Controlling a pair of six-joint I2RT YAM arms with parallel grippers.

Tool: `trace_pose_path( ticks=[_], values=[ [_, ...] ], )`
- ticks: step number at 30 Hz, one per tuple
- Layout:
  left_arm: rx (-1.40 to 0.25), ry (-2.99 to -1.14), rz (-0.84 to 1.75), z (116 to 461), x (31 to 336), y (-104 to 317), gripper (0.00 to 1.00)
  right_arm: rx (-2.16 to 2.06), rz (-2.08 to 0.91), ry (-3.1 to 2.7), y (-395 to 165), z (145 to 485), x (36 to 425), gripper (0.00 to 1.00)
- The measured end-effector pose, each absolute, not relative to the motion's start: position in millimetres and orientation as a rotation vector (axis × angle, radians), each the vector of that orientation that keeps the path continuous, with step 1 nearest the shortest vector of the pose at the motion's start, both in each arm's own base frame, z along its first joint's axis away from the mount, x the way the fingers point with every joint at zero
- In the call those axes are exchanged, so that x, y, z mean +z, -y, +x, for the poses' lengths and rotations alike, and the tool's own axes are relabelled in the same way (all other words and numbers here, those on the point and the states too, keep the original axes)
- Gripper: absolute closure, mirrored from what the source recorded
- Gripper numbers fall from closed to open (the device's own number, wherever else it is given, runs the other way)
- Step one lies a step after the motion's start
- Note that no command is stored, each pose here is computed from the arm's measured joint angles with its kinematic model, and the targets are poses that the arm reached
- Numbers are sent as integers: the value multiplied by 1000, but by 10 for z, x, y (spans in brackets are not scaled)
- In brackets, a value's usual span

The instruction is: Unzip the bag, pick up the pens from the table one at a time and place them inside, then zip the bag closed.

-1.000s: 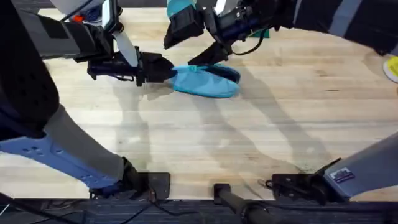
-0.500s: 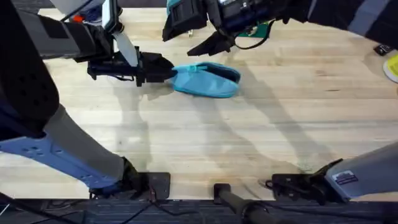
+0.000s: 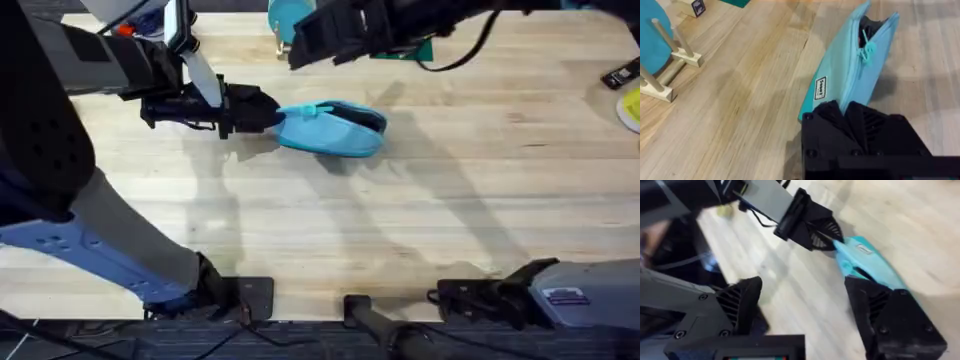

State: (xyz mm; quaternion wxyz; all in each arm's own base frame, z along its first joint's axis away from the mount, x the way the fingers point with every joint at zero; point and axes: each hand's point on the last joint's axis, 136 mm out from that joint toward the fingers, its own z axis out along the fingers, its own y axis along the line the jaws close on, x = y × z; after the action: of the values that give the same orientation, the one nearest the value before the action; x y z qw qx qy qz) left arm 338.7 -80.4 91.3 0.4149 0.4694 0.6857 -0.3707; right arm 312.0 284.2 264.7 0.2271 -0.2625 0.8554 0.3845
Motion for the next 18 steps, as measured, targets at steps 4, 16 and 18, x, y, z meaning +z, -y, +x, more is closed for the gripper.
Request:
trace_pose_path(
  ticks=[4, 16, 18],
  values=[
    [-931, -1723, 1179, 3387, 913, 804, 962, 928, -835, -2329, -2730, 3100, 2695, 5],
    [-932, -1723, 1179, 3387, 913, 805, 962, 629, -1020, -2269, -2451, 3110, 2952, 4],
    [-931, -1723, 1179, 3387, 913, 804, 962, 600, -1036, -2250, -2430, 3122, 3007, 5]
  ],
)
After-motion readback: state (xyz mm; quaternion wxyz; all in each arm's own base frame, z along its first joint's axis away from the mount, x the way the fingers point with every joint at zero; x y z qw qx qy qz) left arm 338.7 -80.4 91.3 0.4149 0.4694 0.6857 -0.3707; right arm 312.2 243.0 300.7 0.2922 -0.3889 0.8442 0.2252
